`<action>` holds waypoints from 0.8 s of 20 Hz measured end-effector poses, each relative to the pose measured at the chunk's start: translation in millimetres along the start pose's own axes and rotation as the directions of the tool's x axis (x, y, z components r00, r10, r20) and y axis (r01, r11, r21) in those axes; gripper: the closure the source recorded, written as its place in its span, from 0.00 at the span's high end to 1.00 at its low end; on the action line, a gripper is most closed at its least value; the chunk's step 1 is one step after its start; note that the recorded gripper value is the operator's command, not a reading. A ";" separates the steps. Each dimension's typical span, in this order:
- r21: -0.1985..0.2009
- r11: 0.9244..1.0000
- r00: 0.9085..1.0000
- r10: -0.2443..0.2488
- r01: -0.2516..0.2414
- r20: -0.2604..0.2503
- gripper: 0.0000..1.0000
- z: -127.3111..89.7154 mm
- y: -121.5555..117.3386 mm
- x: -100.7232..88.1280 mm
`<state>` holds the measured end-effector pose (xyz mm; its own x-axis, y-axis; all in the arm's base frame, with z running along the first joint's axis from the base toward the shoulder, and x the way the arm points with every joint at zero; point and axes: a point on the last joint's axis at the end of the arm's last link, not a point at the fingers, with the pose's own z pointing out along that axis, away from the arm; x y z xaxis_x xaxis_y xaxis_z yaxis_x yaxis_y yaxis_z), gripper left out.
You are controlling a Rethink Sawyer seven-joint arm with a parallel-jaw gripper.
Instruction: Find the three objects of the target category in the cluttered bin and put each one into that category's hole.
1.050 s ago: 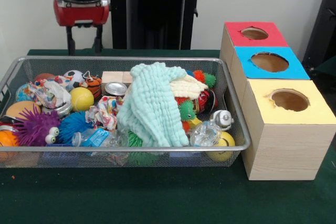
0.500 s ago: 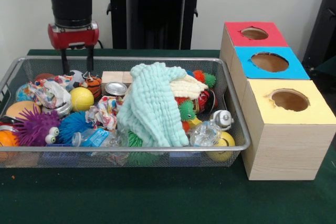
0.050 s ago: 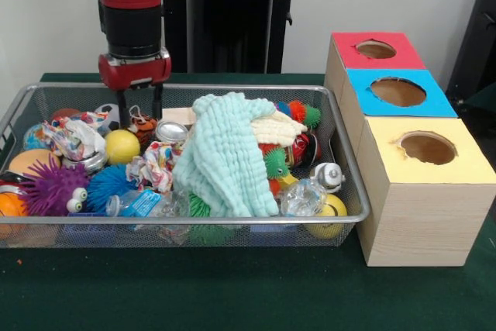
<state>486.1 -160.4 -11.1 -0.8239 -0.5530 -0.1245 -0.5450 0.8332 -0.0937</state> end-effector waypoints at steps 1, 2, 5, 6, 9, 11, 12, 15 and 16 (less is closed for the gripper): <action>0.001 1.000 1.000 -0.008 0.008 0.004 1.00 0.2 2.4 -3.2; 0.003 1.000 1.000 -0.016 0.016 0.007 1.00 0.5 4.9 -6.4; 0.007 0.999 0.999 -0.034 0.034 0.011 1.00 0.7 8.0 -14.6; 0.009 0.999 0.999 -0.035 0.035 0.012 1.00 0.8 7.6 -15.6; 0.012 0.999 0.999 -0.034 0.034 0.014 1.00 1.8 5.3 -16.7; 0.013 0.999 0.999 -0.032 0.032 0.015 1.00 2.4 4.4 -16.8; 0.015 0.999 0.999 -0.029 0.029 0.016 1.00 2.7 2.4 -17.0; 0.018 0.999 0.999 -0.027 0.026 0.018 1.00 2.9 0.0 -17.2; 0.020 0.999 1.000 -0.025 0.024 0.019 1.00 3.2 -1.5 -17.5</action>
<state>501.9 -152.0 -11.9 -0.8070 -0.5736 -0.1406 -0.5618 0.8190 -0.1167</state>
